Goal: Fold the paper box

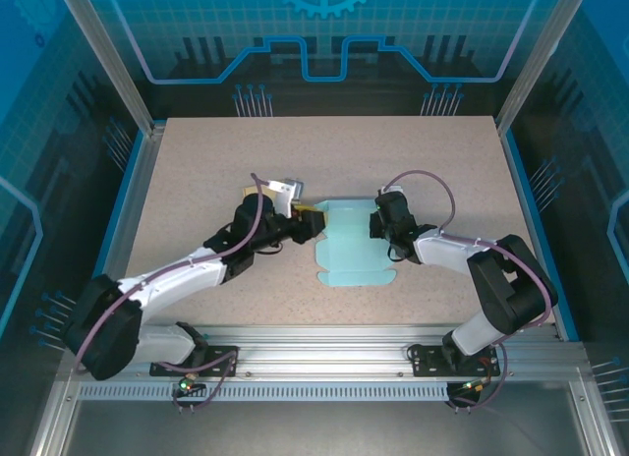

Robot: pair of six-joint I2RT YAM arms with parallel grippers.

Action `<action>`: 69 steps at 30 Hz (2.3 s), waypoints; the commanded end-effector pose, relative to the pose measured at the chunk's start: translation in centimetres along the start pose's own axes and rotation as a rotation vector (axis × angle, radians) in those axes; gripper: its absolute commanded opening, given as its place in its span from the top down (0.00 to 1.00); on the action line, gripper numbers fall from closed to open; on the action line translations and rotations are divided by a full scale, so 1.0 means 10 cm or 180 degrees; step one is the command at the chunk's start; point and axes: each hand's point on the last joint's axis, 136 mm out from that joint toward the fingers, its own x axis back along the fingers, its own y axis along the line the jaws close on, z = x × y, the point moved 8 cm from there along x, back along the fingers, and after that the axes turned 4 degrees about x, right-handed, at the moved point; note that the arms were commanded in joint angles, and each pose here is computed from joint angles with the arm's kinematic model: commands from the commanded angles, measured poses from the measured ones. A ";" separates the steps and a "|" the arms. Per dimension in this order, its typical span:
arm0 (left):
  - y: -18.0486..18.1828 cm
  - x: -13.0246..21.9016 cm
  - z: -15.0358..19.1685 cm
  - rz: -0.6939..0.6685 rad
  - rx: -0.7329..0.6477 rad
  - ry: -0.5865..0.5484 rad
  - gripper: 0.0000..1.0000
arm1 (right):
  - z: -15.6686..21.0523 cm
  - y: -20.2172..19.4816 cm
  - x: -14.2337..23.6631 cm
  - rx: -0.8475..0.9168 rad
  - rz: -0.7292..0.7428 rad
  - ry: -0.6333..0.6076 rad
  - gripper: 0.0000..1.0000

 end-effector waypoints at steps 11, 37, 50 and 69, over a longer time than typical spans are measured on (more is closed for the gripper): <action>0.96 -0.10 0.04 -0.1697 -0.0069 0.0147 0.65 | 0.03 0.09 0.03 0.0060 -0.0129 0.0097 1.00; 0.52 -0.79 0.46 -0.1062 -0.1224 0.0803 0.63 | 0.07 0.13 -0.02 0.0076 -0.0158 0.0138 1.00; 0.54 -1.07 0.40 -0.0908 -0.1712 0.0425 0.62 | 0.07 0.16 -0.02 0.0101 -0.0248 0.0132 1.00; 0.86 -1.19 0.26 -0.2139 -0.0916 0.0104 1.00 | 0.10 0.19 -0.01 0.0100 -0.0220 0.0213 1.00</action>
